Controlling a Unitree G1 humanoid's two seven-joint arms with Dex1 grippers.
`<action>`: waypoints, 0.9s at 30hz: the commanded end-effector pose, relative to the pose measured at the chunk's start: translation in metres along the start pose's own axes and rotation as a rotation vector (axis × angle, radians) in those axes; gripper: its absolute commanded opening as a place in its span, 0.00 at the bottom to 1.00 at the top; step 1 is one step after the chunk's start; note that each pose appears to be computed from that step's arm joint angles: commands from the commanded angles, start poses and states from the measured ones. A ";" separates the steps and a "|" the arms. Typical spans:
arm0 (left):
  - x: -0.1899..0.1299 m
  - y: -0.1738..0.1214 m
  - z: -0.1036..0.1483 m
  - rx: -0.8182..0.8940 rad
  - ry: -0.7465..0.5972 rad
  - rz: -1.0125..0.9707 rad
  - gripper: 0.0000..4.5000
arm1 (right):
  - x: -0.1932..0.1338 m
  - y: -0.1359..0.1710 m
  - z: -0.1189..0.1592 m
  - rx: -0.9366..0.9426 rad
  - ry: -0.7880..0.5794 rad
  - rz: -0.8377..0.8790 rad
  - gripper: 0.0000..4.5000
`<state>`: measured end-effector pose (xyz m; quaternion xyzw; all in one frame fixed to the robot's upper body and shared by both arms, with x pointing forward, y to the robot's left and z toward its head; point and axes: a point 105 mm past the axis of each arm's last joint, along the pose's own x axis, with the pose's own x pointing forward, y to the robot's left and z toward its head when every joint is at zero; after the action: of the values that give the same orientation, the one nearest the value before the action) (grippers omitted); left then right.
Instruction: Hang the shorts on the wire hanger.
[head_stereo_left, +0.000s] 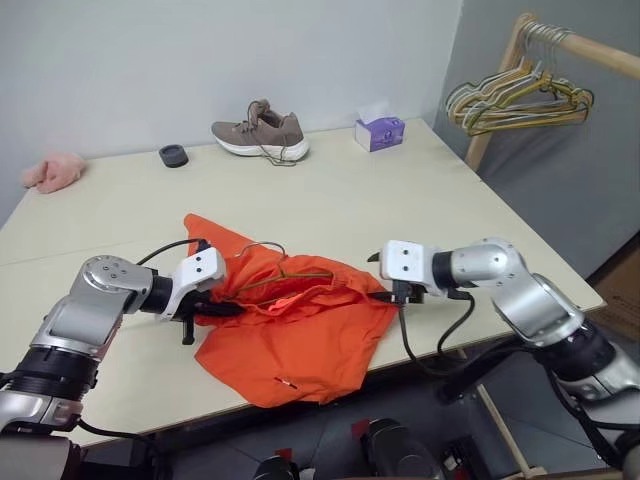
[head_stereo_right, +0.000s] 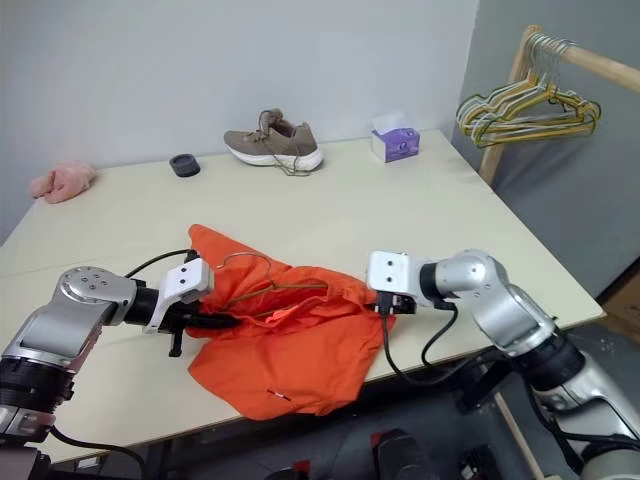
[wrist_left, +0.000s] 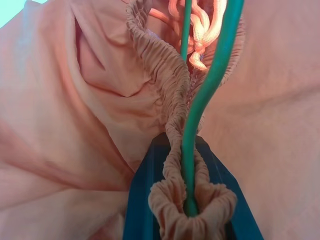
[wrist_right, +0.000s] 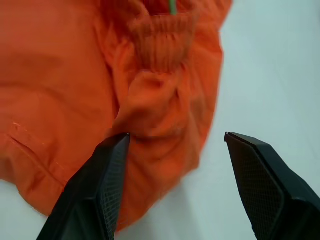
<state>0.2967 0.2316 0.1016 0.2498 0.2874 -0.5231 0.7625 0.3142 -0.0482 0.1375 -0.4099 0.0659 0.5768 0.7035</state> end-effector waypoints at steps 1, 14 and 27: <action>-0.007 0.001 0.007 0.037 -0.003 0.017 0.00 | -0.004 -0.003 0.023 -0.019 -0.058 0.053 0.72; -0.006 -0.004 0.006 0.033 -0.001 0.010 0.00 | -0.006 -0.002 0.013 0.064 -0.004 -0.059 0.72; -0.006 -0.003 0.008 0.037 -0.011 0.004 0.00 | 0.028 0.008 0.016 0.058 -0.011 0.062 0.68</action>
<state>0.2897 0.2292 0.0969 0.2483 0.2958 -0.5302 0.7548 0.3056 -0.0224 0.1162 -0.3657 0.1175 0.6006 0.7013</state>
